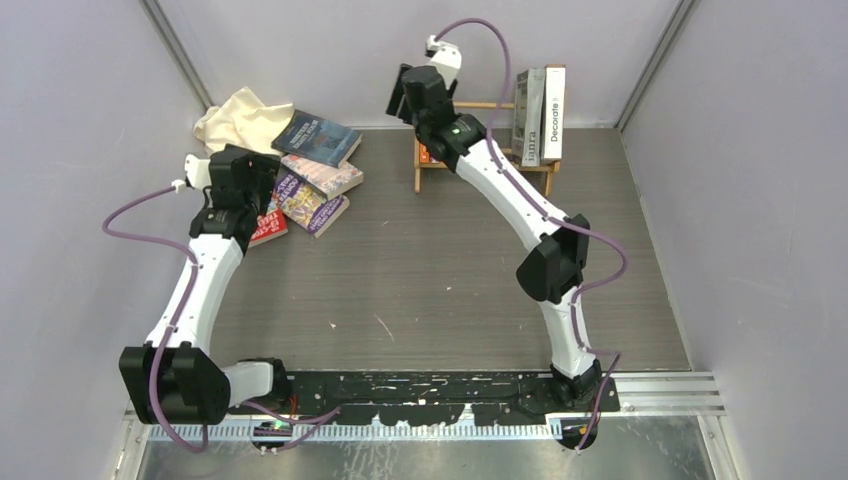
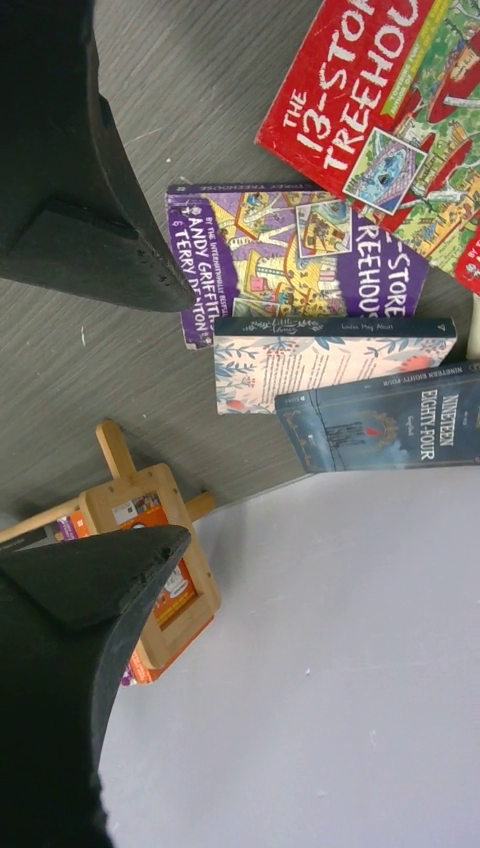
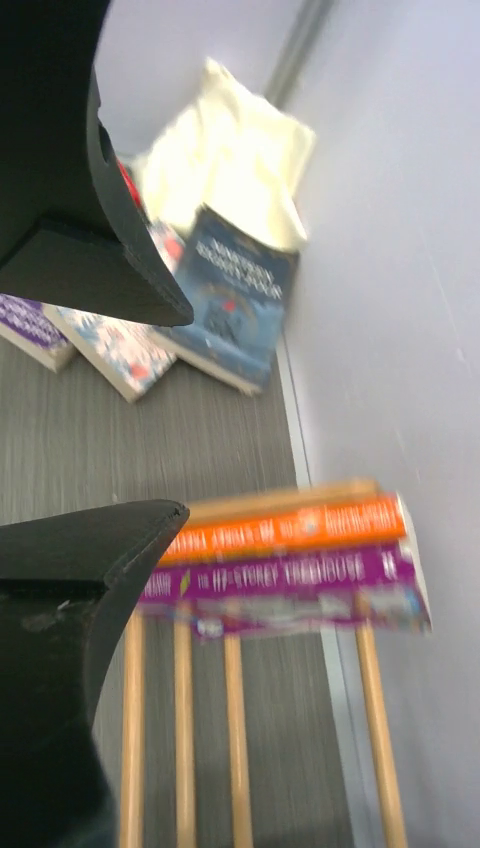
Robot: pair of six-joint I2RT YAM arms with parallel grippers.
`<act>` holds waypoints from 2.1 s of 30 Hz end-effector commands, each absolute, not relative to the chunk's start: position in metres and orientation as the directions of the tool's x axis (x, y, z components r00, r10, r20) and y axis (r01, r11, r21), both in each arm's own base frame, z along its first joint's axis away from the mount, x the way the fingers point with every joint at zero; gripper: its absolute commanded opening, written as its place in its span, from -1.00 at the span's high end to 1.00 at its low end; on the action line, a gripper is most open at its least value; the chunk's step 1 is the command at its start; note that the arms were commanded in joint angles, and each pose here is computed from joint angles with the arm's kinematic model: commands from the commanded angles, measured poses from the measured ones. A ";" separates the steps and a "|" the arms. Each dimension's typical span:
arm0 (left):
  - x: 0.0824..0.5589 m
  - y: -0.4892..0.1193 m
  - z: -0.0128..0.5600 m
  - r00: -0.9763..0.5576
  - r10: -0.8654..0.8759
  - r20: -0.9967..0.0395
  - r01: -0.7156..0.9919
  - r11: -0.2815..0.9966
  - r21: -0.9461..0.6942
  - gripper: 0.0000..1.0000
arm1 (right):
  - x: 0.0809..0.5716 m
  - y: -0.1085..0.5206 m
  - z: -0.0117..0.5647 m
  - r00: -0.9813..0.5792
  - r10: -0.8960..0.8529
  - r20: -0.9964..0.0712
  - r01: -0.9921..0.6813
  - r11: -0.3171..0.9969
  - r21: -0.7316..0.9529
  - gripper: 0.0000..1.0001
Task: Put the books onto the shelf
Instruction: Move the shelf to the center of the board, then pick up the book from the center of the board.
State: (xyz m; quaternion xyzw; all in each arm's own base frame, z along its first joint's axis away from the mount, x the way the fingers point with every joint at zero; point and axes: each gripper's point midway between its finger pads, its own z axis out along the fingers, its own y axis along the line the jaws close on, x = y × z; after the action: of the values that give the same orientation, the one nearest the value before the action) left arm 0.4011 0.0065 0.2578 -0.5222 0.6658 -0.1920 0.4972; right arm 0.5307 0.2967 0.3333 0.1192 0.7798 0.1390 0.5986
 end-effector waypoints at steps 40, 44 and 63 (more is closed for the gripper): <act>0.505 0.002 0.165 -0.152 -0.935 -0.320 -0.512 0.352 -0.784 -0.61 | 0.567 0.456 0.170 -0.538 0.379 -0.753 -0.256 0.778 0.574 -0.62; 0.517 -0.002 0.146 -0.155 -0.948 -0.278 -0.515 0.318 -0.796 -0.60 | 0.564 0.456 0.168 -0.547 0.362 -0.754 -0.266 0.780 0.567 -0.62; 0.572 -0.022 0.202 -0.195 -0.936 -0.292 -0.357 0.345 -0.868 -0.58 | 0.555 0.445 0.184 -0.540 0.342 -0.769 -0.268 0.797 0.542 -0.64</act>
State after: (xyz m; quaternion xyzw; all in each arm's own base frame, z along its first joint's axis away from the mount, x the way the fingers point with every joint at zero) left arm 0.5457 -0.0085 0.1388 -0.5109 0.7135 -0.2825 0.3874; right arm 0.5532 0.4478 0.0799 0.0212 0.8639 0.2835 0.4158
